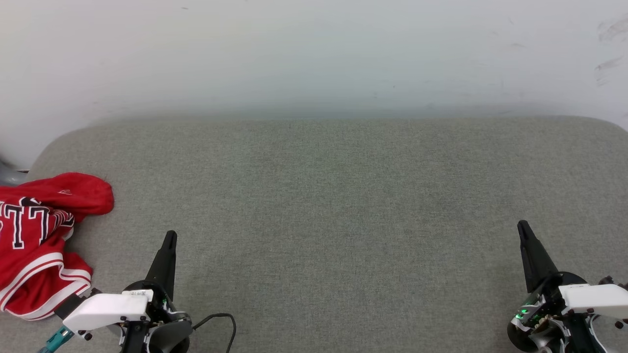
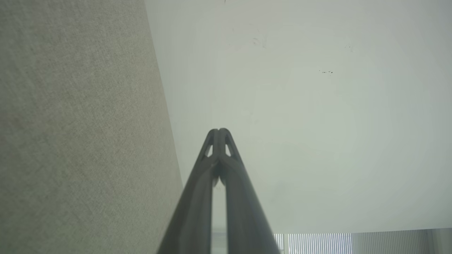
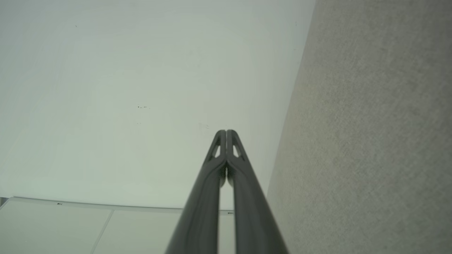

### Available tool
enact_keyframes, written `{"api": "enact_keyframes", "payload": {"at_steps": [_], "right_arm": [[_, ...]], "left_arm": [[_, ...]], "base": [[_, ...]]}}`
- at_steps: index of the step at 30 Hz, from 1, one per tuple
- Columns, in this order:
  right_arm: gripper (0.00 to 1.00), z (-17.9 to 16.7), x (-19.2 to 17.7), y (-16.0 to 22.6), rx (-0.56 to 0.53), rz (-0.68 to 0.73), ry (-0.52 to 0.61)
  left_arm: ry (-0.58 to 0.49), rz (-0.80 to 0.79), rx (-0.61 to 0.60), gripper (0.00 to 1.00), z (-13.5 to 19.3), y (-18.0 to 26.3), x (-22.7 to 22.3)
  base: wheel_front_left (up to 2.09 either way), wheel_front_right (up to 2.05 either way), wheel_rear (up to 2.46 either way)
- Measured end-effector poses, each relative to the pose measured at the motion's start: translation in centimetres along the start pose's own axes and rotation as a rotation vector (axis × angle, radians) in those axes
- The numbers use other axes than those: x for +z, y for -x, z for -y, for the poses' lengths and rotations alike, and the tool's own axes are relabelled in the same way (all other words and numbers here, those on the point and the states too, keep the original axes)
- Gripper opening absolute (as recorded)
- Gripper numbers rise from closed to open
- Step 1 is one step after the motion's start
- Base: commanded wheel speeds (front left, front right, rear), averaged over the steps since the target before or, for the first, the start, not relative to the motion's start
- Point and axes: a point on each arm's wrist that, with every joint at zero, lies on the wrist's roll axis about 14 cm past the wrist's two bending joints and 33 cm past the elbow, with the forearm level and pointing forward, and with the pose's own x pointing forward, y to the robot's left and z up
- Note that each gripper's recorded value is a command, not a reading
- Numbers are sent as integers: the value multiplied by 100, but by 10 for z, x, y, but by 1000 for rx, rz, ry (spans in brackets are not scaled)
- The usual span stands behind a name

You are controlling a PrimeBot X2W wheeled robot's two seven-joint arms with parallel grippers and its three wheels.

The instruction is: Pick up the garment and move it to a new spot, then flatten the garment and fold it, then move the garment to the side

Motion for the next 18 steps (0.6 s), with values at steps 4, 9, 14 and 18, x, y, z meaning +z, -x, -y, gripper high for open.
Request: {"api": "enact_keyframes", "payload": {"at_steps": [4, 9, 14, 18], "right_arm": [[0, 0, 0, 0, 0, 0, 0], [0, 0, 0, 0, 0, 0, 0], [0, 0, 0, 0, 0, 0, 0], [0, 0, 0, 0, 0, 0, 0]], "left_arm": [[0, 0, 0, 0, 0, 0, 0], [0, 0, 0, 0, 0, 0, 0], [0, 0, 0, 0, 0, 0, 0], [0, 0, 0, 0, 0, 0, 0]], "base": [[0, 0, 0], [0, 0, 0], [0, 0, 0], [0, 0, 0]]}}
